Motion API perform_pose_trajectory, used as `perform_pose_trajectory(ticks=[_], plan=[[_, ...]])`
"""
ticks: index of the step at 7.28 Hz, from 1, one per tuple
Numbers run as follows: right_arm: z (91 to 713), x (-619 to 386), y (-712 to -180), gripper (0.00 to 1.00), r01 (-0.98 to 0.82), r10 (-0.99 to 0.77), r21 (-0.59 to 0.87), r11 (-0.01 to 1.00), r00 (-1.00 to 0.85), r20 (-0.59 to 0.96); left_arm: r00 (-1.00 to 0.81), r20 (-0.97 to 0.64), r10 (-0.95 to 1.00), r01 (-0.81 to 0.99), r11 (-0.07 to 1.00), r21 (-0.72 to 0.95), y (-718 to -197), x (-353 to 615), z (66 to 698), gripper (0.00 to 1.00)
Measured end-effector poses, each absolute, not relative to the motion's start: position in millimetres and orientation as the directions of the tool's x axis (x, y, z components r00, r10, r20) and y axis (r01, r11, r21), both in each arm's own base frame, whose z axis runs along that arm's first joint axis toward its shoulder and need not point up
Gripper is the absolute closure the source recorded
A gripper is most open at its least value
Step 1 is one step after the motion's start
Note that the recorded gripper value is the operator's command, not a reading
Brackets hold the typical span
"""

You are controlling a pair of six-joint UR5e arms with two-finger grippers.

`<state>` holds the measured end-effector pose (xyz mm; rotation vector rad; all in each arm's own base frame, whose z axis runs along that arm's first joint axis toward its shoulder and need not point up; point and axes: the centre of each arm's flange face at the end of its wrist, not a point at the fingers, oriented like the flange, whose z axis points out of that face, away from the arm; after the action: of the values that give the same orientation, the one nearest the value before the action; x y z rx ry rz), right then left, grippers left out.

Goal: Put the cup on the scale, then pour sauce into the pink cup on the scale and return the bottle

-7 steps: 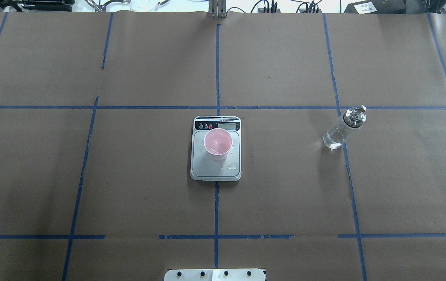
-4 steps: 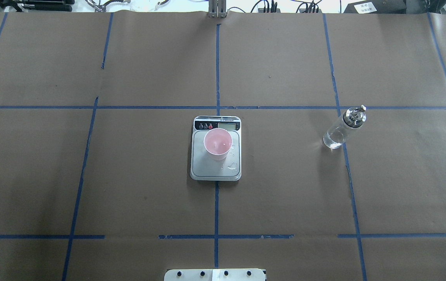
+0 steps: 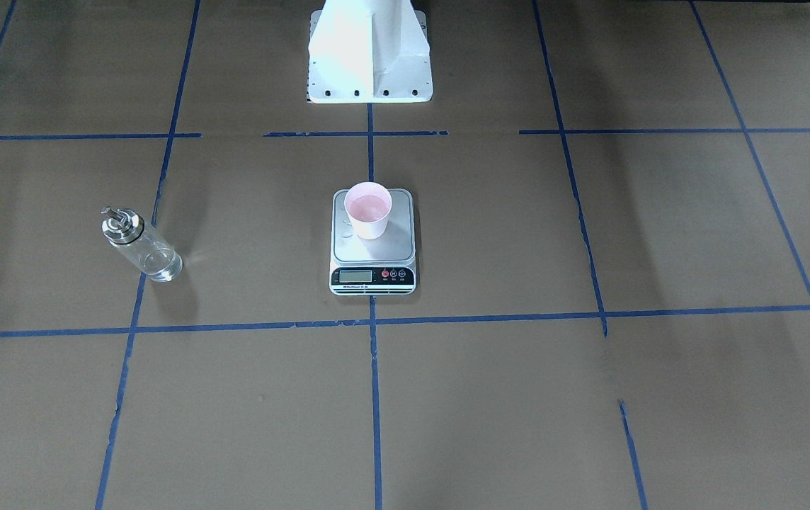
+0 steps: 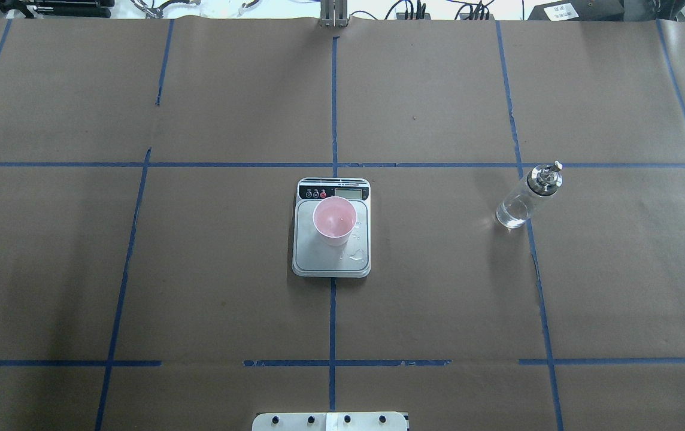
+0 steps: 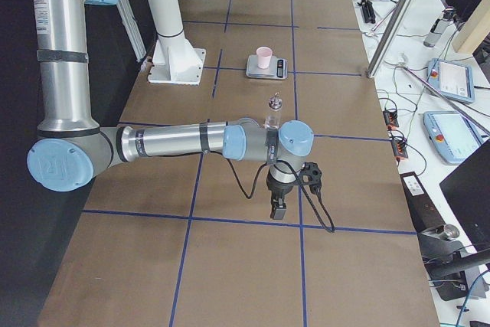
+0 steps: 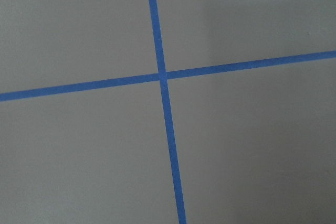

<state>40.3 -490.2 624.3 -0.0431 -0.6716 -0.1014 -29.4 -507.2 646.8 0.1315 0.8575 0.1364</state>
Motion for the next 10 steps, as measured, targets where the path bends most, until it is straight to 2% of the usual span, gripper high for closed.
perform_pose_trajectory(ticks=[5,10], plan=[[652,30,-494,0.00,0.122,-0.134,0.061,0.991,0.773,0.621,0.725,-0.663,0.186,-0.067,0.977,0.201,-520,-39,635,0.00],[651,29,-496,0.00,0.123,-0.149,0.085,0.989,0.766,0.625,0.739,-0.669,0.081,-0.069,0.997,0.044,-503,-42,653,0.00]])
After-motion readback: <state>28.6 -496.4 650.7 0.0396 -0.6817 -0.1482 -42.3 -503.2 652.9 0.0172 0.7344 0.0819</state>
